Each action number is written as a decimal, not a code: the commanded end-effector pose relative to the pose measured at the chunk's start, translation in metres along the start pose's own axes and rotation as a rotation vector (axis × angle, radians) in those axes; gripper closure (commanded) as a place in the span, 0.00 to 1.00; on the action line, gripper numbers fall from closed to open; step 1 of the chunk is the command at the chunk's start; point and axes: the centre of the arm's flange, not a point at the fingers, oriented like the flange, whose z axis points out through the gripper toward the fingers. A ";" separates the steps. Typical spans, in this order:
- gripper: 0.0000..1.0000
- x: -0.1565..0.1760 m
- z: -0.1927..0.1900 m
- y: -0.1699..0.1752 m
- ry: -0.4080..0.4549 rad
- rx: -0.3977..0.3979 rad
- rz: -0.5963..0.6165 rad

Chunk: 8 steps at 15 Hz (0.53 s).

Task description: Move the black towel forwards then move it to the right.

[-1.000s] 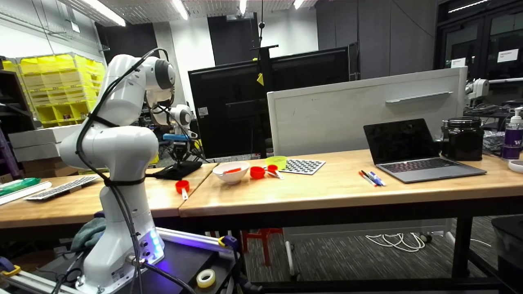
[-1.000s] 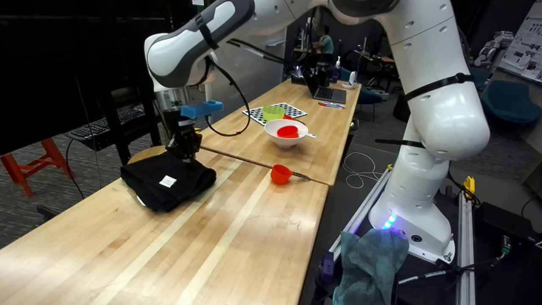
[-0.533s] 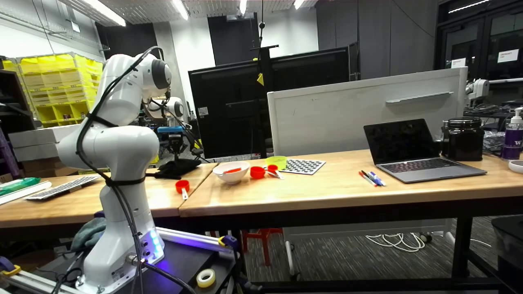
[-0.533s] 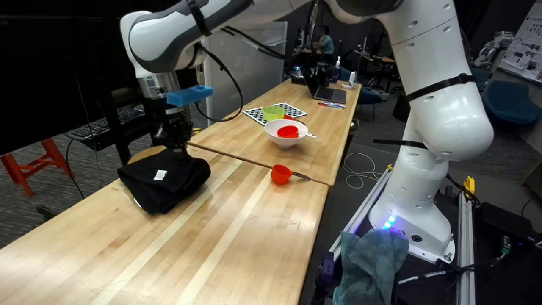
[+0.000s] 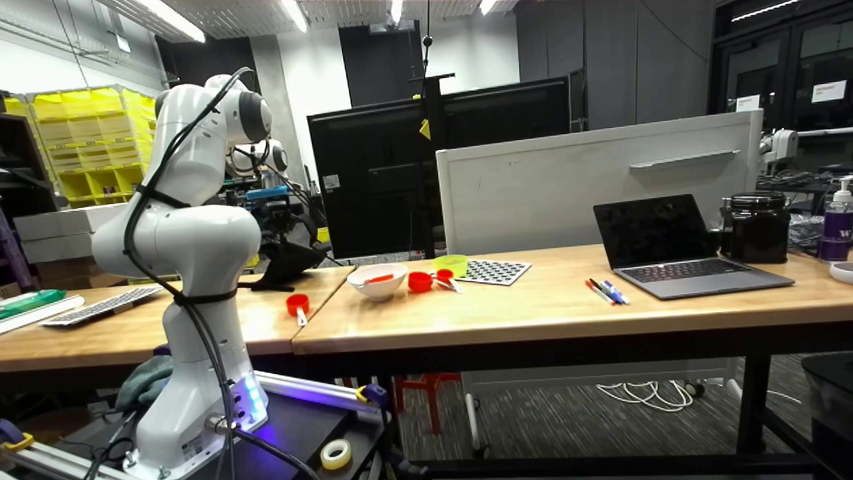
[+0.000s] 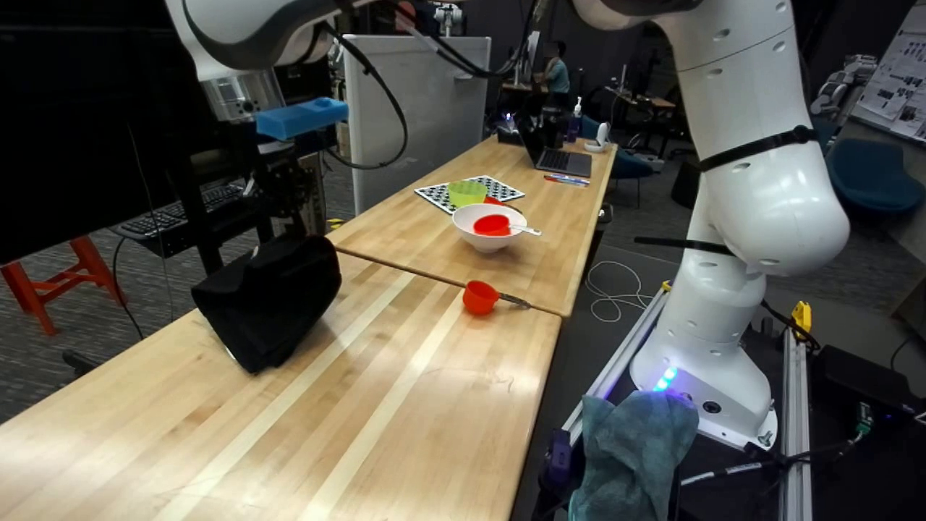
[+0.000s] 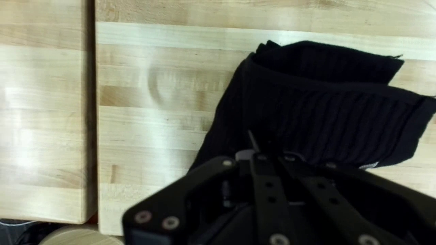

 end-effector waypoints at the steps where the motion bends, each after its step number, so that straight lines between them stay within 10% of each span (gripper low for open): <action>1: 1.00 -0.012 -0.046 -0.004 0.018 -0.056 0.040; 8: 1.00 -0.057 -0.090 -0.054 0.072 -0.069 0.187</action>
